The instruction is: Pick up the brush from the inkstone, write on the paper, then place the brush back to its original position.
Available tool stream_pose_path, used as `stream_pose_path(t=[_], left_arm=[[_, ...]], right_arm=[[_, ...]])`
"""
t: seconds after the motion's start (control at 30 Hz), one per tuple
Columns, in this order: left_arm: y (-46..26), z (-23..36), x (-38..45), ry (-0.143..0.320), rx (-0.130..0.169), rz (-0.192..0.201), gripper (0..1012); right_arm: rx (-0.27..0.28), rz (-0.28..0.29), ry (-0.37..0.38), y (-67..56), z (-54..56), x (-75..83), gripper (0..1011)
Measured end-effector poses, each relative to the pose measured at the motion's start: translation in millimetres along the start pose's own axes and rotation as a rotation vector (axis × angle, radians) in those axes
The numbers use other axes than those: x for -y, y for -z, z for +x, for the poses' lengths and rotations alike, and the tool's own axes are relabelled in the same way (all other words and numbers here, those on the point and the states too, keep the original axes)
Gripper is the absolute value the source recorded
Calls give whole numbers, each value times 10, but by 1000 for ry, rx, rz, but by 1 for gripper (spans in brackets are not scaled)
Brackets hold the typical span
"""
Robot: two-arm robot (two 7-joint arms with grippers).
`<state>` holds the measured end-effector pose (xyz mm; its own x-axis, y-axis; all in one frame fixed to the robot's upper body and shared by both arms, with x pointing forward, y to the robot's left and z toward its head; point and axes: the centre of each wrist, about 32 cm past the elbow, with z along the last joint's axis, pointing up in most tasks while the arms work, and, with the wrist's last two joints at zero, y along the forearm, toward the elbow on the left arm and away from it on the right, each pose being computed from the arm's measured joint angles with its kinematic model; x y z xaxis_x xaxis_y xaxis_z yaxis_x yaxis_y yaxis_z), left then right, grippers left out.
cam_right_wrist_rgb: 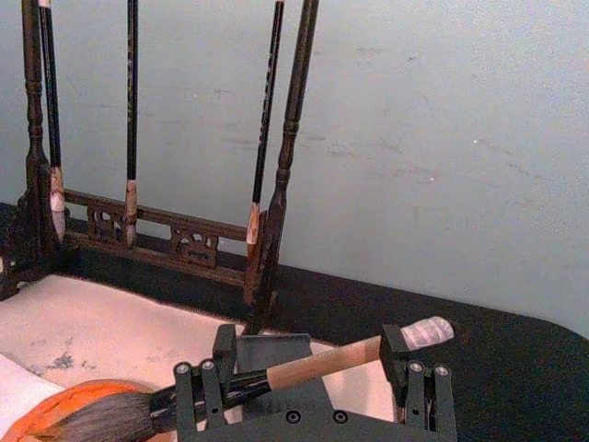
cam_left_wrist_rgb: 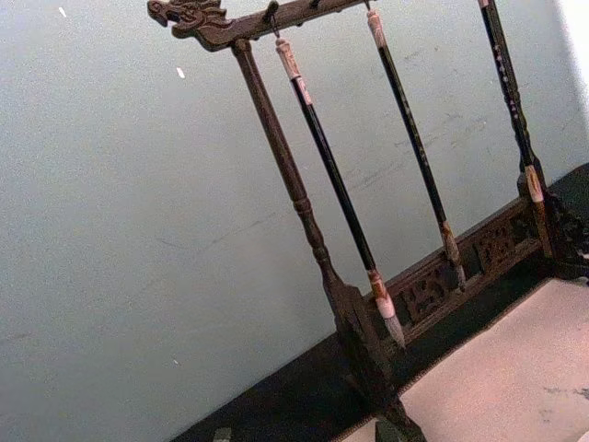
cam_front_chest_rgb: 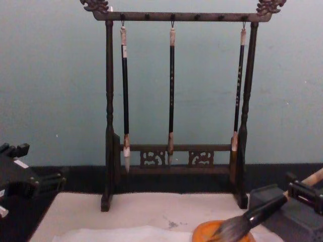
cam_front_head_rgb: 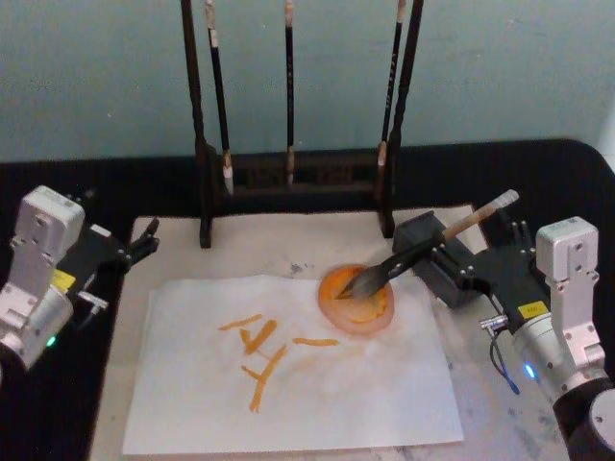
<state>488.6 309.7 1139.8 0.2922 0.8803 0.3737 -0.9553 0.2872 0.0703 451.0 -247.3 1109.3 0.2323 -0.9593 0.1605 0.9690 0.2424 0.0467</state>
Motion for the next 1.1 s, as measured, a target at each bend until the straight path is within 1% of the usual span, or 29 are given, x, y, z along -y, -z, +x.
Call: stream_pose_path(t=[1.1], left_arm=[[0,0,0,0,0,0,1010]], right_arm=[[0,0,0,0,0,0,1000]])
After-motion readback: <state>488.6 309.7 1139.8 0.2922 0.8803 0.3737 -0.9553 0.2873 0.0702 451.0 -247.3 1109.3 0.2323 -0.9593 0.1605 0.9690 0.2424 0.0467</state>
